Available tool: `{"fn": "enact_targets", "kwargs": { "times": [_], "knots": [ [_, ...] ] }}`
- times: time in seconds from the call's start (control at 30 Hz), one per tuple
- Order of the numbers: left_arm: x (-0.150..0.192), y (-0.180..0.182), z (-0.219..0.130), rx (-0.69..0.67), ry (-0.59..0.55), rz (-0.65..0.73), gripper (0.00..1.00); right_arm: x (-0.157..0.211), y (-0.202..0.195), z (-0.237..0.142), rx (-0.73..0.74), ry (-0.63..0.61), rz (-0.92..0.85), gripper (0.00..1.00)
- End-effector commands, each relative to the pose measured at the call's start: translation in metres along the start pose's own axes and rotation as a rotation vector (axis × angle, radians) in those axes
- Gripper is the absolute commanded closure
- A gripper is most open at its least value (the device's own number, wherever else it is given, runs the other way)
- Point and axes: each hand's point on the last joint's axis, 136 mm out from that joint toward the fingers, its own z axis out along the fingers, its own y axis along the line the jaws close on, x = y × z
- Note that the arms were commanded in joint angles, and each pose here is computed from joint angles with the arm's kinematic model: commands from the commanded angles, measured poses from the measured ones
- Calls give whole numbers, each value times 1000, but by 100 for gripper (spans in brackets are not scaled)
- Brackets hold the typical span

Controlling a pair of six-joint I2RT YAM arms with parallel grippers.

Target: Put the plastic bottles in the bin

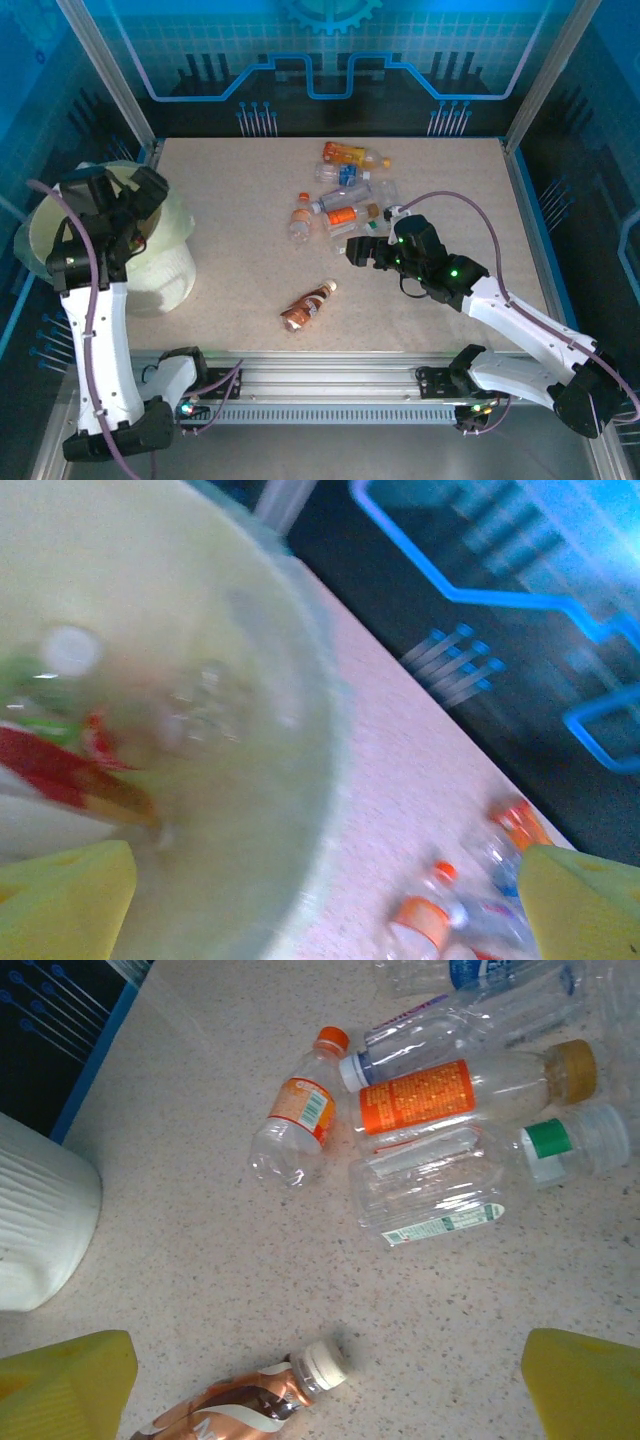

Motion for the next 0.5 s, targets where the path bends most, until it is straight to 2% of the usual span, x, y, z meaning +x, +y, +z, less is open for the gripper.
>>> {"fn": "enact_targets", "kwargs": {
  "times": [0.0, 0.17, 0.47],
  "knots": [
    [25, -53, -7, 235, 81, 111, 1, 1, -14, -5, 85, -14, 29, 0],
    [97, -89, -1, 378, 278, 256, 1, 5, -37, -9, 195, -19, 81, 0],
    [255, -73, 16, 302, 656, 619, 1, 9, -57, -17, 263, -41, 143, 0]
  ]
}}
